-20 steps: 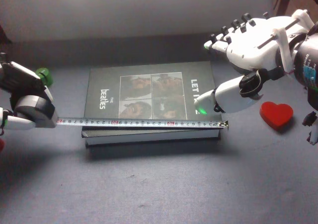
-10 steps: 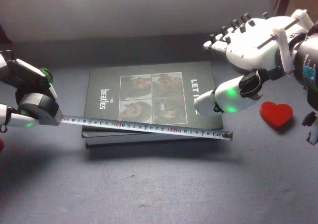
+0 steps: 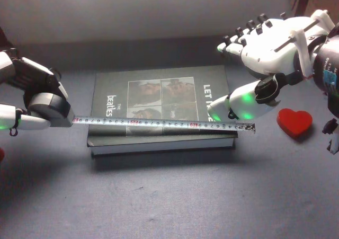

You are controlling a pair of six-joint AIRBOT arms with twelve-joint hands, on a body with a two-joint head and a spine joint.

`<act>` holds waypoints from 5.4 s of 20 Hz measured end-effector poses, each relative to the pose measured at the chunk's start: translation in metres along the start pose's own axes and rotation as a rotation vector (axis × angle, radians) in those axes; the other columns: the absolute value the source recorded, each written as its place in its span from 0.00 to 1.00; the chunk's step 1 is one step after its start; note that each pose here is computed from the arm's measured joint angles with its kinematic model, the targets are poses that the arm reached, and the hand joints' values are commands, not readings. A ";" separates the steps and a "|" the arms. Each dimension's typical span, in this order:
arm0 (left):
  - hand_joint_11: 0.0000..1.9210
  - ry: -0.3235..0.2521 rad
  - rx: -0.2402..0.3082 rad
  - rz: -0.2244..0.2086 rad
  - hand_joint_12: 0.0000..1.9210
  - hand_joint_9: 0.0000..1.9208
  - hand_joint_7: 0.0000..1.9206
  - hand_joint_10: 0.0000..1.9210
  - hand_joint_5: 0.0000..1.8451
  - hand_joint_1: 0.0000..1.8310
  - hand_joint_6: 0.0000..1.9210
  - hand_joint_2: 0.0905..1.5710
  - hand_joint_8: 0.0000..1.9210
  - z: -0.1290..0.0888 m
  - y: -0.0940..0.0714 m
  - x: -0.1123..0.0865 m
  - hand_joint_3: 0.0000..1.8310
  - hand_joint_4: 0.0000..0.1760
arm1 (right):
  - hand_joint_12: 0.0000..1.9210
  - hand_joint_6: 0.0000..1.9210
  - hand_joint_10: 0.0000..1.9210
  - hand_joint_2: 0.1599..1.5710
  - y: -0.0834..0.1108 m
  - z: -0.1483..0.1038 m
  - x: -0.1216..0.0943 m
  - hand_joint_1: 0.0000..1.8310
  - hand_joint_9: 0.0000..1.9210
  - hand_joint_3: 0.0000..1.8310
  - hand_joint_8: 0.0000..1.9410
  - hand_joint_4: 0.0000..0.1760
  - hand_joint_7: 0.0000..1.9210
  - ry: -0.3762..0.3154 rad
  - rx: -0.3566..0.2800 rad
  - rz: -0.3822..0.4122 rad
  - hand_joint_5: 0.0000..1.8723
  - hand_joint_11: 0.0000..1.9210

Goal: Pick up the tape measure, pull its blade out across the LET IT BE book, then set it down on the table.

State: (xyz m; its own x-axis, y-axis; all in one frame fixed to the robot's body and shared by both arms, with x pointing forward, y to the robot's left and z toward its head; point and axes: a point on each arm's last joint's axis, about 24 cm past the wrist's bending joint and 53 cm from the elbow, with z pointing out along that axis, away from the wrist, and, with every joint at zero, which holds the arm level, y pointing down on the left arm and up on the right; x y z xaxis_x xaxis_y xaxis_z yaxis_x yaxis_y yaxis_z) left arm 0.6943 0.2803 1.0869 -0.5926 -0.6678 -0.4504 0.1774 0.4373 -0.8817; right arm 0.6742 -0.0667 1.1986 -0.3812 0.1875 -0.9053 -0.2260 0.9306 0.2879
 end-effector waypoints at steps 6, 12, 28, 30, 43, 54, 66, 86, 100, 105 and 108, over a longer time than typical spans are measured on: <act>0.49 -0.003 -0.006 0.007 0.54 0.50 0.56 0.65 0.53 0.76 0.39 0.67 0.43 -0.001 0.002 -0.003 0.00 0.00 | 0.14 0.00 0.00 0.60 0.000 0.000 0.000 0.00 0.00 0.00 0.00 0.00 0.00 0.000 -0.002 0.000 0.00 0.00; 0.49 -0.007 -0.010 -0.009 0.55 0.50 0.56 0.65 0.53 0.76 0.38 0.67 0.43 -0.001 0.003 0.000 0.00 0.00 | 0.15 0.00 0.00 0.61 0.000 0.000 0.000 0.00 0.00 0.00 0.00 0.00 0.00 -0.001 -0.001 -0.001 0.00 0.00; 0.49 -0.013 -0.017 -0.046 0.55 0.50 0.56 0.64 0.53 0.76 0.40 0.67 0.43 0.000 0.005 0.011 0.00 0.00 | 0.13 0.00 0.00 0.61 0.001 0.000 0.001 0.00 0.00 0.00 0.00 0.00 0.00 -0.001 -0.004 -0.007 0.00 0.00; 0.49 -0.002 -0.006 -0.056 0.55 0.50 0.56 0.64 0.53 0.76 0.40 0.67 0.42 -0.001 -0.003 0.019 0.00 0.00 | 0.13 0.00 0.00 0.61 0.001 0.000 0.001 0.00 0.00 0.00 0.00 0.00 0.00 0.000 -0.006 -0.006 0.00 0.00; 0.49 0.053 -0.127 -0.101 0.55 0.50 0.56 0.64 0.54 0.76 0.38 0.67 0.43 -0.049 0.001 0.064 0.00 0.00 | 0.15 0.00 0.00 0.62 0.002 -0.001 0.005 0.00 0.00 0.00 0.00 0.00 0.00 0.005 -0.009 -0.012 0.00 0.00; 0.48 -0.001 -0.150 -0.184 0.55 0.49 0.57 0.65 0.53 0.76 0.40 0.67 0.43 -0.054 0.023 0.080 0.00 0.00 | 0.14 0.00 0.00 0.62 0.003 -0.001 0.005 0.00 0.00 0.00 0.00 0.00 0.00 0.003 -0.010 -0.015 0.00 0.00; 0.05 0.006 -0.152 -0.189 0.42 0.21 0.23 0.00 0.22 0.29 0.00 0.66 0.00 -0.057 0.027 0.085 0.00 0.00 | 0.18 0.00 0.00 0.63 0.003 -0.001 0.005 0.00 0.00 0.00 0.00 0.00 0.00 0.003 -0.011 -0.015 0.00 0.00; 0.01 -0.055 -0.060 0.147 0.45 0.18 0.20 0.01 0.21 0.24 0.01 0.63 0.01 0.019 -0.111 0.010 0.00 0.00 | 0.36 0.01 0.01 0.66 0.020 -0.013 0.002 0.00 0.08 0.00 0.01 0.00 0.09 -0.028 -0.050 -0.020 0.05 0.00; 0.49 -0.017 -0.130 0.433 0.98 0.47 0.43 0.98 0.44 0.41 0.94 0.65 0.97 0.057 -0.157 0.054 0.00 0.00 | 1.00 0.99 1.00 0.72 0.024 -0.023 0.007 0.39 0.58 0.00 0.99 0.00 0.47 -0.022 -0.047 0.005 0.41 0.70; 0.79 -0.154 -0.170 0.349 1.00 0.76 0.72 1.00 0.71 0.40 1.00 0.78 1.00 0.064 -0.176 0.056 0.00 0.00 | 1.00 1.00 1.00 0.80 0.024 -0.023 0.007 0.40 0.84 0.00 1.00 0.93 0.77 -0.023 -0.044 0.006 0.72 0.93; 0.83 -0.200 -0.303 0.432 1.00 0.79 0.75 1.00 0.73 0.36 1.00 0.82 1.00 0.054 -0.175 0.074 0.00 0.00 | 1.00 1.00 1.00 0.82 0.027 -0.024 0.008 0.41 0.85 0.01 1.00 1.00 0.77 -0.021 -0.054 0.006 0.70 0.94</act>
State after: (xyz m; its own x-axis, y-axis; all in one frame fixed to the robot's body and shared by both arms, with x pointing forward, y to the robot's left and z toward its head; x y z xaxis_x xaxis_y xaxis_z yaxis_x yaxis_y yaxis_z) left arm 0.6621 0.1219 1.2008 -0.3507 -0.4776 -0.8055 0.1201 0.8301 -0.5445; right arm 0.6437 -0.0476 1.2065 -0.3642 0.2002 -0.9095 -0.2722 0.9111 0.3095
